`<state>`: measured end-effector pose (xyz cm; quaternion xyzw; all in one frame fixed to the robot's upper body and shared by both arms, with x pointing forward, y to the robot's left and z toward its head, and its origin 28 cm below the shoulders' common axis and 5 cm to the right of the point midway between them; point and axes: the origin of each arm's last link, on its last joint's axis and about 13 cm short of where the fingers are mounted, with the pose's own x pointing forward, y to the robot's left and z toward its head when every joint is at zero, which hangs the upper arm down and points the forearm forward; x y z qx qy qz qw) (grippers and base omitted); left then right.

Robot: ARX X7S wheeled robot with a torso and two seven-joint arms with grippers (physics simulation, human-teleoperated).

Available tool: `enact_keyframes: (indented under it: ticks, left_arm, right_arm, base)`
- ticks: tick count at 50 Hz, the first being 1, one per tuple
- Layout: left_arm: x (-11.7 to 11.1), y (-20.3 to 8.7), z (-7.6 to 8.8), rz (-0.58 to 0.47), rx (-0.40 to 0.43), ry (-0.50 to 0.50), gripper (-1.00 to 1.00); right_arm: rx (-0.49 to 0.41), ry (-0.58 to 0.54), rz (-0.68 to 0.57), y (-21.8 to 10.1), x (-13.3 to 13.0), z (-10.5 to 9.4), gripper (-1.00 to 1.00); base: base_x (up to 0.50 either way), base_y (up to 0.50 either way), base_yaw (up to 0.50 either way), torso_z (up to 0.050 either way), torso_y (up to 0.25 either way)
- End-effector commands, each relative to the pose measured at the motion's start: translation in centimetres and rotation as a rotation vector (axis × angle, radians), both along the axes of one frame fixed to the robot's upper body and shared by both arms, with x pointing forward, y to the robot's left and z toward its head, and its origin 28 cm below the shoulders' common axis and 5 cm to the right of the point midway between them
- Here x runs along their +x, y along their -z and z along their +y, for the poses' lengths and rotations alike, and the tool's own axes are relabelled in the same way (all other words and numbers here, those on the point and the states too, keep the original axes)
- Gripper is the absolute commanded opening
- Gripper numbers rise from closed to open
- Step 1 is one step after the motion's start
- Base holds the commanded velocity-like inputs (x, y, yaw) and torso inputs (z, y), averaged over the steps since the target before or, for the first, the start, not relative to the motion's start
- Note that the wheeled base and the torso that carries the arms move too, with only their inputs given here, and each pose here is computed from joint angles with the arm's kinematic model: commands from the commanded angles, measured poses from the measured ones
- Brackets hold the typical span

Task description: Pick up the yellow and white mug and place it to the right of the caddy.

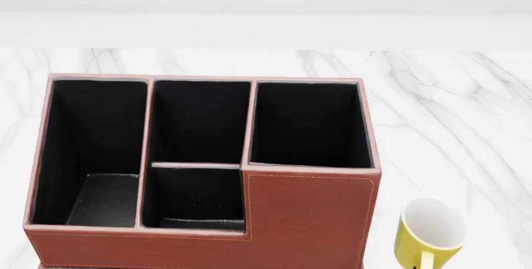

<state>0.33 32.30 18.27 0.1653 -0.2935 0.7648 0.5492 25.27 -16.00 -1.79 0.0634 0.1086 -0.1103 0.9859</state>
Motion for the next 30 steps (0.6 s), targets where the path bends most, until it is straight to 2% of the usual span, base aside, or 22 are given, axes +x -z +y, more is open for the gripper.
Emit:
enact_keyframes:
  ticks: [1, 30]
  left_arm:
    - [-0.05, -0.05, 0.04, -0.001, 0.000, 0.000, 1.00]
    - [-0.17, -0.18, 0.13, -0.003, 0.000, 0.003, 1.00]
  right_arm:
    - [-0.016, -0.012, -0.003, 0.22, 0.23, -0.04, -1.00]
    - [-0.019, -0.010, 0.019, 0.82, 0.26, -0.01, -1.00]
  base:
    - [0.00, 0.00, 0.00, 0.000, 0.000]
    - [0.00, 0.00, 0.00, 0.000, 0.000]
